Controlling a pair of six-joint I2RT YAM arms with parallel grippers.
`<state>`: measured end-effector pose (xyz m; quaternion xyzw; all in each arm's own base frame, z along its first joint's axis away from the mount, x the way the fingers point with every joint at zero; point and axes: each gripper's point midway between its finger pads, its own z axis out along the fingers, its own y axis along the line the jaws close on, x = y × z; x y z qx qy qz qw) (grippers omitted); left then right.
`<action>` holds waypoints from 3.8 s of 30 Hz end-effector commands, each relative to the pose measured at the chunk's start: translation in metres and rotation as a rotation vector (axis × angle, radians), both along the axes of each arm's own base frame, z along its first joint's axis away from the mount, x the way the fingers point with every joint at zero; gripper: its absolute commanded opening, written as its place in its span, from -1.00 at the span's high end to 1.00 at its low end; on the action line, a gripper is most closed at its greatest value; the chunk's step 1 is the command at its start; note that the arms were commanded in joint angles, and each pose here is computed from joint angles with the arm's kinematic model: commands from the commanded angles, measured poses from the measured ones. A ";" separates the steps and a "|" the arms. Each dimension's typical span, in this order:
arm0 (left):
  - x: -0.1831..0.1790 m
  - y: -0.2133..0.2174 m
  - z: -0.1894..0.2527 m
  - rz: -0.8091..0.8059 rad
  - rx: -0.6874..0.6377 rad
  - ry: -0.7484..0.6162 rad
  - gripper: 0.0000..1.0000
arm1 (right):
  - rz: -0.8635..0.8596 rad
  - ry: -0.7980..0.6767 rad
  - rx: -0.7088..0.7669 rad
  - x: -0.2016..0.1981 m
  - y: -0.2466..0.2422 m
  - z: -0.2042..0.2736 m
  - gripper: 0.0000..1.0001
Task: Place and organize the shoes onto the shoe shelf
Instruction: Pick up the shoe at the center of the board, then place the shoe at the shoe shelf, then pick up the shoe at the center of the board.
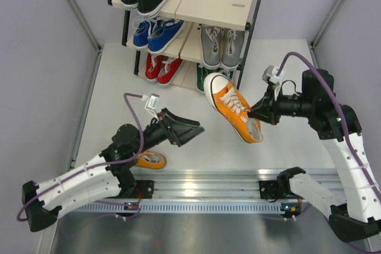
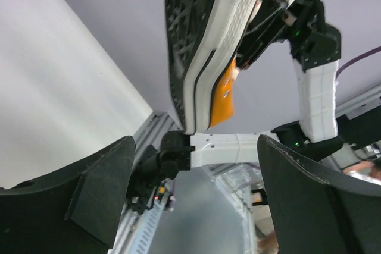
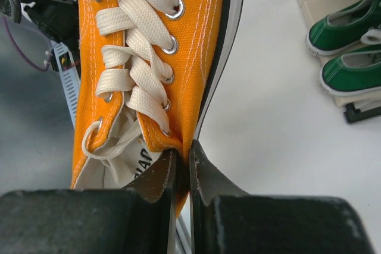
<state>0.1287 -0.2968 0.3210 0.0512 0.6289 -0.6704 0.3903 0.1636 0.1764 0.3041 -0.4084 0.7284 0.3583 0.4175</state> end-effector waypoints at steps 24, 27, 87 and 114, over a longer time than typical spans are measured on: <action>0.002 0.120 -0.032 0.388 0.224 0.026 -0.89 | -0.547 -0.202 0.627 0.188 0.006 0.287 1.00; 0.003 0.123 -0.033 0.398 0.223 0.033 -0.89 | -0.648 -0.155 0.670 0.211 0.001 0.285 1.00; 0.031 0.144 -0.042 0.583 0.422 0.059 -0.89 | -0.325 -0.542 0.345 0.158 0.004 0.233 -0.19; 0.014 0.198 -0.226 1.084 0.731 0.978 -0.66 | -0.042 -0.266 0.060 0.034 -0.038 -0.067 -0.99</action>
